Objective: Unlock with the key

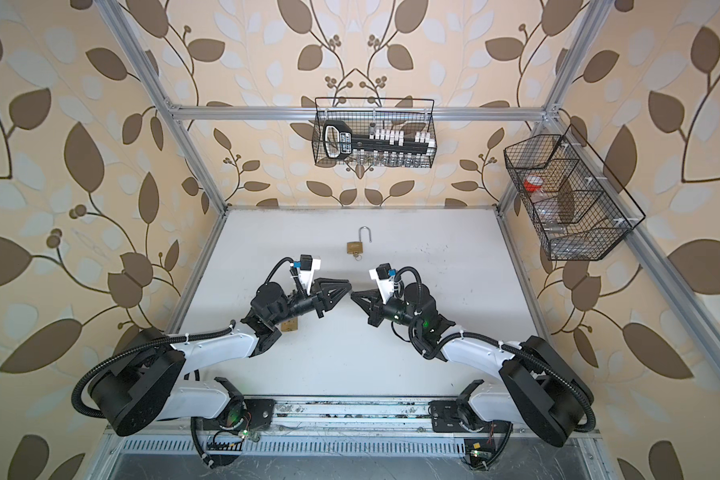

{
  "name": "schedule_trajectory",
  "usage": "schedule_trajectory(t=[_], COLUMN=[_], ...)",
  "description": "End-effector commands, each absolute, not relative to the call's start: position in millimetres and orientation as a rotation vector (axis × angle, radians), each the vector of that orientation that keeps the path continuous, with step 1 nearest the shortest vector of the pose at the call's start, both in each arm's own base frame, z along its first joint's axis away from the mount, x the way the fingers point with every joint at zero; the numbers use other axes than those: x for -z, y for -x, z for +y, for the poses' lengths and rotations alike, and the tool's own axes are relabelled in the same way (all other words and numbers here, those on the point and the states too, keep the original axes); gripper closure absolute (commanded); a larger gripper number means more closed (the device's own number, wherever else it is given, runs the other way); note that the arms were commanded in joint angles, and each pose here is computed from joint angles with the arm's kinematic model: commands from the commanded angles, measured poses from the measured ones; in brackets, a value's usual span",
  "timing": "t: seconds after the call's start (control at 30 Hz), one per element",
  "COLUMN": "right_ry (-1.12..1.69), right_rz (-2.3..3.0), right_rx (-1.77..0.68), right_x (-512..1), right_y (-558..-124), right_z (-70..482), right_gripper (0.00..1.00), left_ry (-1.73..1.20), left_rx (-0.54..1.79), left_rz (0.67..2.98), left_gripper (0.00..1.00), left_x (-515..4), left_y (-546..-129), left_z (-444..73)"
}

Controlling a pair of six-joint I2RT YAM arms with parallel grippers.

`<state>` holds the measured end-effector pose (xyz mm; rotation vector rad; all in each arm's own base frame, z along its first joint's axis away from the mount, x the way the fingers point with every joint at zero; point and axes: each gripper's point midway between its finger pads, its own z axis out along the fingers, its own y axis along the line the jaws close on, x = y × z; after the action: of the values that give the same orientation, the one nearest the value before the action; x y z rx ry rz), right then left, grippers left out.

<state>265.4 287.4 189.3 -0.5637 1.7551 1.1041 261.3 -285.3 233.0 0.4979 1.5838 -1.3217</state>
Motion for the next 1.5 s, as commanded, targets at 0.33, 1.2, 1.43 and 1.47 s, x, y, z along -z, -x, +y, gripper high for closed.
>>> schedule_trajectory(t=[0.33, 1.2, 1.43, 1.47], right_ry=[0.606, 0.626, 0.573, 0.566], right_rz=[1.720, 1.745, 1.764, 1.759], right_rx=[-1.127, -1.147, -1.113, -1.110], right_x=[-198.5, -193.2, -190.6, -191.9], right_y=[-265.6, -266.7, -274.8, -274.9], right_z=[297.7, 304.8, 296.3, 294.7], right_gripper=[1.00, 1.00, 0.86, 0.75], left_ry=[-0.523, -0.537, -0.533, -0.530], left_rx=[1.296, 1.284, 1.283, 1.278], left_rz=[1.526, 1.532, 1.534, 1.534], left_gripper=[0.69, 0.98, 1.00, 1.00], left_x=[-243.2, -240.6, -241.2, -241.5], left_y=[-261.6, -262.0, -262.0, -262.2], left_z=[-286.6, -287.4, -286.8, -286.4])
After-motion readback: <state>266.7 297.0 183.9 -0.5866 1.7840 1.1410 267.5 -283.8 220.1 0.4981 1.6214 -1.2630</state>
